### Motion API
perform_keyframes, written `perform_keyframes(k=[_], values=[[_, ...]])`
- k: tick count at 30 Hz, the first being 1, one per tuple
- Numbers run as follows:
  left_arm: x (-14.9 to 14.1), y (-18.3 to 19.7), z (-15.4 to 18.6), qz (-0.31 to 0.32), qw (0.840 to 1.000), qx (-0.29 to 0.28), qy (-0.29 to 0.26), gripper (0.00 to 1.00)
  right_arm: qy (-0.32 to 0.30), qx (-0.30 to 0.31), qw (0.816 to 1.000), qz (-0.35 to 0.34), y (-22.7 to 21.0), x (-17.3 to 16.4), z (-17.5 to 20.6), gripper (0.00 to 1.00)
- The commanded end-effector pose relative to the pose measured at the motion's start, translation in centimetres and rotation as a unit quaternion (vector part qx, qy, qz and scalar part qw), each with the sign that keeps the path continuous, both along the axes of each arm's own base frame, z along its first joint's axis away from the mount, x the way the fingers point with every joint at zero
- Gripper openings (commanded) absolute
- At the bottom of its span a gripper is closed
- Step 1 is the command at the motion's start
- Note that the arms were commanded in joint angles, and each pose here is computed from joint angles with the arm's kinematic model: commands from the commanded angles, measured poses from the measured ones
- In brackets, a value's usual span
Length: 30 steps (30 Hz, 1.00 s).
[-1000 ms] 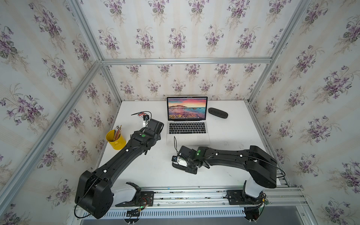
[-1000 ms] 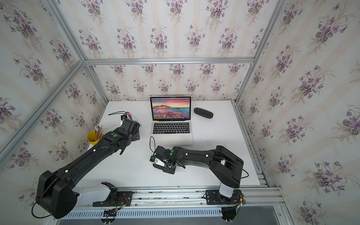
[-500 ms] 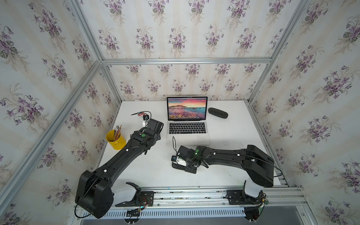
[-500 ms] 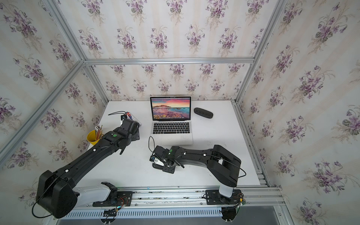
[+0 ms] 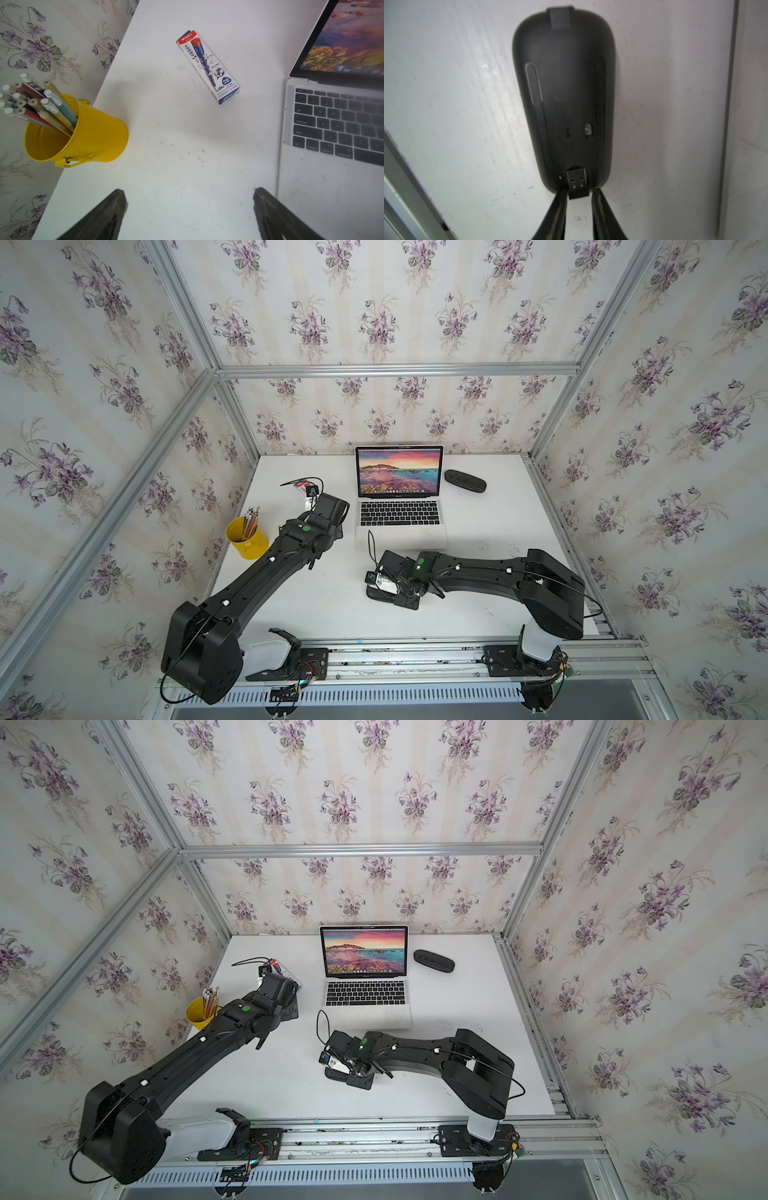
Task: Remove the wireless mouse receiver from the laptop
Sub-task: Insert the USB plug into the mouse.
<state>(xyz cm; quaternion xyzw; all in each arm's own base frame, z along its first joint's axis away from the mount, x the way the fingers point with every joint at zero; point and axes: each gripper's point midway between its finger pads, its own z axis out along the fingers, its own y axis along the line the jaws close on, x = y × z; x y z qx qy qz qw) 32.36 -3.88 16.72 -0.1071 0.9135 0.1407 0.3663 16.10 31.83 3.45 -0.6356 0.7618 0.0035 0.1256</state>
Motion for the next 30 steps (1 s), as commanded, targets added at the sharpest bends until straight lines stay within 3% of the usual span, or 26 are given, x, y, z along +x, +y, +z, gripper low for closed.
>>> perform_keyframes(k=[1, 9, 11, 21, 23, 25, 27, 30], values=[[0.4, -0.1, 0.3, 0.0, 1.0, -0.001, -0.009, 0.99, 0.0, -0.001, 1.0, 0.003, 0.1, 0.0, 0.1, 0.27], [0.4, -0.2, 0.2, -0.005, 1.0, -0.001, -0.008, 0.99, -0.005, 0.014, 1.0, 0.004, 0.5, 0.1, 1.2, 0.39], [0.5, -0.3, 0.2, -0.009, 1.0, -0.002, -0.009, 0.99, -0.008, 0.023, 1.0, 0.004, 0.6, 0.0, 1.9, 0.52], [1.3, -1.7, 0.4, -0.046, 0.998, -0.024, -0.019, 0.99, -0.068, 0.13, 0.989, -0.016, -0.6, 0.2, 9.7, 0.57], [1.6, -2.6, 0.7, -0.068, 0.997, -0.035, -0.023, 0.99, -0.1, 0.178, 0.978, -0.035, -1.1, 0.6, 12.3, 0.78], [2.1, -4.2, 1.1, -0.113, 0.991, -0.058, -0.03, 0.99, -0.14, 0.249, 0.956, -0.071, -1.7, 1.4, 15.0, 0.84], [2.4, -6.8, 1.9, -0.183, 0.978, -0.091, -0.042, 0.99, -0.161, 0.324, 0.925, -0.117, -2.2, 1.9, 17.0, 0.99], [1.9, -10.8, 3.5, -0.298, 0.943, -0.138, -0.06, 0.99, -0.139, 0.423, 0.879, -0.168, -2.7, 1.4, 18.1, 1.0]])
